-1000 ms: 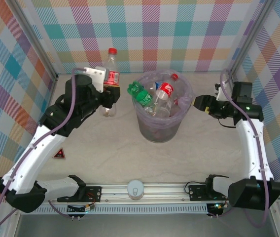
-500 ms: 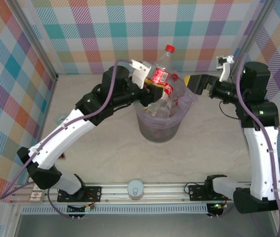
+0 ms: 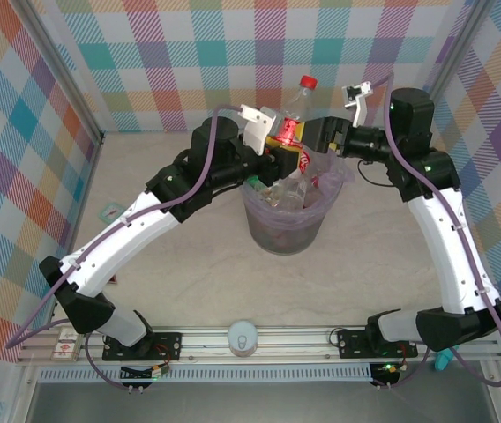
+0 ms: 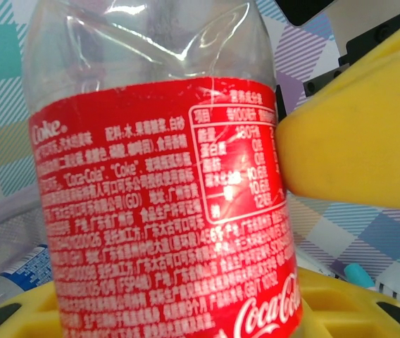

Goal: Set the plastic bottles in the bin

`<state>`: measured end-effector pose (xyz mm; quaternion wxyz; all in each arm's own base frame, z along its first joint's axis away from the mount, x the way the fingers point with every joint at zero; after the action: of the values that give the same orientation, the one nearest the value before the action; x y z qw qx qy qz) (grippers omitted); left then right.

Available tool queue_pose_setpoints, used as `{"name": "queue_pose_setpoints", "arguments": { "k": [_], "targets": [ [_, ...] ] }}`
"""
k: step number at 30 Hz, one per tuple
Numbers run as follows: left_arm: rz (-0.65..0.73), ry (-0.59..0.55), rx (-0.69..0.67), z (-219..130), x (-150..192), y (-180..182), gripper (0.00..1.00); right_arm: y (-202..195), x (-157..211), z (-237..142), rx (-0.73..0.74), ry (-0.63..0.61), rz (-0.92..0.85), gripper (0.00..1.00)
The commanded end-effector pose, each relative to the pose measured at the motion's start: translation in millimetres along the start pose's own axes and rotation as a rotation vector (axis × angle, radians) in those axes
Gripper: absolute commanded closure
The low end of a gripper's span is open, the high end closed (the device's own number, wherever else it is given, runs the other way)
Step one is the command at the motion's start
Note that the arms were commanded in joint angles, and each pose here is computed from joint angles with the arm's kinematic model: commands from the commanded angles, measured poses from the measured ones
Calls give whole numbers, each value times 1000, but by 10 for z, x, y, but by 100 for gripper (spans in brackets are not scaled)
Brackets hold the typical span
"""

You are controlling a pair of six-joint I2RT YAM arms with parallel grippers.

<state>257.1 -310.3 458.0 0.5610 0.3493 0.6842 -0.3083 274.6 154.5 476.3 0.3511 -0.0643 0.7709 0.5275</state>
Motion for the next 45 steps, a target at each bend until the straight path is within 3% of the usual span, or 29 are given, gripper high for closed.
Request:
{"name": "queue_pose_setpoints", "arguments": {
  "k": [1,7,13,17,20,22,25,34,39,45],
  "targets": [
    [10,-78,59,31,-119,-99,93,149,-130,59,-86,-11,-18,7],
    [13,-73,52,44,-113,-94,93,206,-186,59,-100,-15,-31,9],
    [23,-68,19,101,-45,-50,93,213,-246,79,-80,-17,-38,21],
    [26,-72,53,197,-45,-76,93,182,-279,113,-68,-17,-29,23],
    [20,-55,70,267,-41,-87,93,215,-287,137,-103,10,-29,46],
    [19,-48,58,272,-42,-71,91,210,-288,131,-91,0,-38,47],
    [-5,-38,-13,236,-38,27,81,201,-297,110,-66,-16,-61,47],
    [-94,-70,-39,-26,-60,223,3,264,-456,-31,-3,-138,-111,53],
    [-154,-135,-118,-452,-78,389,0,186,-510,-241,94,-234,-141,54],
    [-242,-80,-251,-652,127,603,0,81,-424,-554,213,-307,-200,54]
  ]
}}
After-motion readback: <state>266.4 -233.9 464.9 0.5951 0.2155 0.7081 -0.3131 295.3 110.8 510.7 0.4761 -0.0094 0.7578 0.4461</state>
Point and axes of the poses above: each hand's point on the last joint's axis, 136 mm out from that joint toward the fingers, its own z axis out along the fingers, its own y axis along the line the jaws close on, x = y × z, the point moved 7 cm from there along -z, back along the fingers, and after that the axes turned 11 degrees about z, right-handed, at the moved point
